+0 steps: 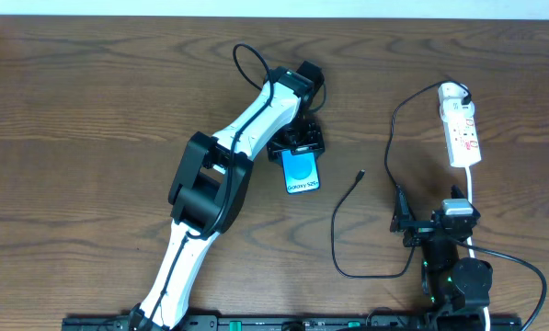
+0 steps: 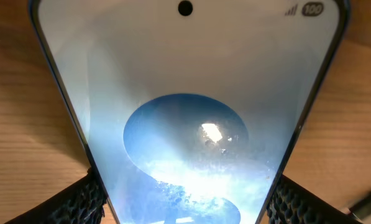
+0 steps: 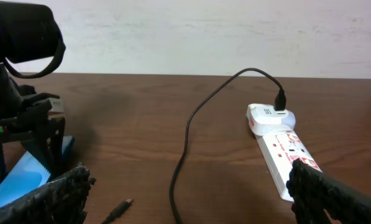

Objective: Plug charger to phone and switch on socket
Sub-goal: 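Lift the phone with the left gripper and tilt it upright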

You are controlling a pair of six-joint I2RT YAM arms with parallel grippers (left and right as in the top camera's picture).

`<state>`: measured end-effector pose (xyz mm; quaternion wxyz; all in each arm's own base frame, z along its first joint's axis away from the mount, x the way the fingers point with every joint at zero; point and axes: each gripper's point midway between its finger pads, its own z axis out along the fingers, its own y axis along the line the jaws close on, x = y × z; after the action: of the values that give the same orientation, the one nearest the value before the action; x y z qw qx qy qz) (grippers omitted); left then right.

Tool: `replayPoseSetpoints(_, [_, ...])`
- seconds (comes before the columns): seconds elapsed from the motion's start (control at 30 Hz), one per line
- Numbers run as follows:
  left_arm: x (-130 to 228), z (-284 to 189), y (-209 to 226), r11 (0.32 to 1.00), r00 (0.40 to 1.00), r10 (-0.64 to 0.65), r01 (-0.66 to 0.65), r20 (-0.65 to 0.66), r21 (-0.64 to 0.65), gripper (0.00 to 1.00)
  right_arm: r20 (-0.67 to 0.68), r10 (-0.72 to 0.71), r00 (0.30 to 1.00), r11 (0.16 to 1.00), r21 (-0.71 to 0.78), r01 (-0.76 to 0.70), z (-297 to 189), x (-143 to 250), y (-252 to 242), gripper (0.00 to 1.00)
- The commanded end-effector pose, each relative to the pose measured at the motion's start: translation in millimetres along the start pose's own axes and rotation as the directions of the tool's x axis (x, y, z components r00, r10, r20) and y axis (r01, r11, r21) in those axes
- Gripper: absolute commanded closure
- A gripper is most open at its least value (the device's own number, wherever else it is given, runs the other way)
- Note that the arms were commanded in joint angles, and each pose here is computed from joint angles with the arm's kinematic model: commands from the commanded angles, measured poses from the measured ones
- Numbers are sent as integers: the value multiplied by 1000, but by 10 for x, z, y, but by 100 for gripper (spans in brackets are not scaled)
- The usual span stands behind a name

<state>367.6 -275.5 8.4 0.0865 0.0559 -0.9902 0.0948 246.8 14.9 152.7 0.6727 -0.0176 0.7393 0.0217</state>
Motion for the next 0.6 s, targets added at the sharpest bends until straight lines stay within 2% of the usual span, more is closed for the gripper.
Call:
replayPoseSetpoints(0.0, [1,-81,3,1000,1000,18,-18,9,8,23,-2,-11,1000,1000,7,11,-1,8,-17,1])
replayPoseSetpoints(0.1, [-104,-80,150,996,997,24,-17,75,-87,23,-2,-11,1000,1000,7,11,-1,10,-17,1])
replayPoseSetpoints(0.3, [-235,-51,258,980,984,59,-25,170,-195,23,-2,-11,1000,1000,7,11,-1,8,-17,1])
replayPoseSetpoints(0.5, [-212,117,246,976,979,87,-46,185,-214,23,-2,-11,1000,1000,7,11,-1,10,-17,1])
replayPoseSetpoints(0.53, [-200,134,249,975,979,88,-47,182,-216,21,-2,-11,1000,1000,7,11,-1,9,-17,1])
replayPoseSetpoints(0.57, [-196,138,254,975,980,88,-47,181,-218,11,-2,-11,1000,1000,7,11,-1,10,-17,1])
